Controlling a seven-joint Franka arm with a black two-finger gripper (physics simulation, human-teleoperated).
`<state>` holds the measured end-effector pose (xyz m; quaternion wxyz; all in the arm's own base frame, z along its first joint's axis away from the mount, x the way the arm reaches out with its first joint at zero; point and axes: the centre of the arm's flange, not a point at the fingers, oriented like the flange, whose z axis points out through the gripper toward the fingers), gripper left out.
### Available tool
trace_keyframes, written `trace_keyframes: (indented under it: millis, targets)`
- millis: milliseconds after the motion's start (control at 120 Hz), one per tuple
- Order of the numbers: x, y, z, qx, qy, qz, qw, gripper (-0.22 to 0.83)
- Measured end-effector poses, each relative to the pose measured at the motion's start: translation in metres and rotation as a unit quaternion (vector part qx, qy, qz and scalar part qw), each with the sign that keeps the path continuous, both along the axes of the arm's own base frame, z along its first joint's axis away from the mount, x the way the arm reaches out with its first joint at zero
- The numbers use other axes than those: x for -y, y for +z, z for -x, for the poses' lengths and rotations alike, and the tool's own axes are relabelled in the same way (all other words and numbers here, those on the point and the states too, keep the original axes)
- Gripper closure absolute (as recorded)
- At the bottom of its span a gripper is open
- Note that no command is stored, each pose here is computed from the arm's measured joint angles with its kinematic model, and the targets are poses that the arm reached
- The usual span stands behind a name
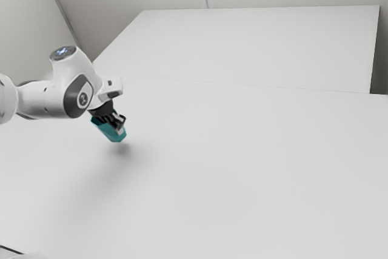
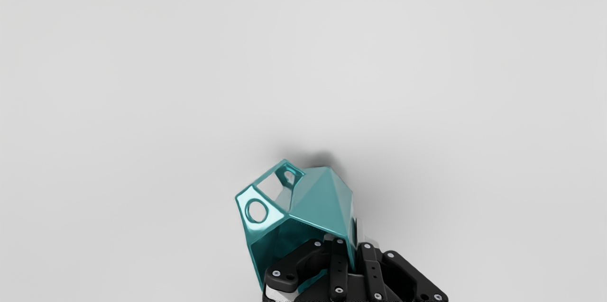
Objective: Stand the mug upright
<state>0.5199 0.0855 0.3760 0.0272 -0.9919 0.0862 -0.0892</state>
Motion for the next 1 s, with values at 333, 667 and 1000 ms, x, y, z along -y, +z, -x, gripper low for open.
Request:
trace_keyframes:
  millis: [333,667,1000]
  targets:
    - [0.014,-0.016,0.004,-0.016,0.029,0.050,0.998,0.78]
    - [-0.007,-0.042,0.009,-0.047,0.057,0.080,0.994,0.78]
    - [-0.004,-0.046,0.009,-0.051,0.049,0.084,0.994,0.73]
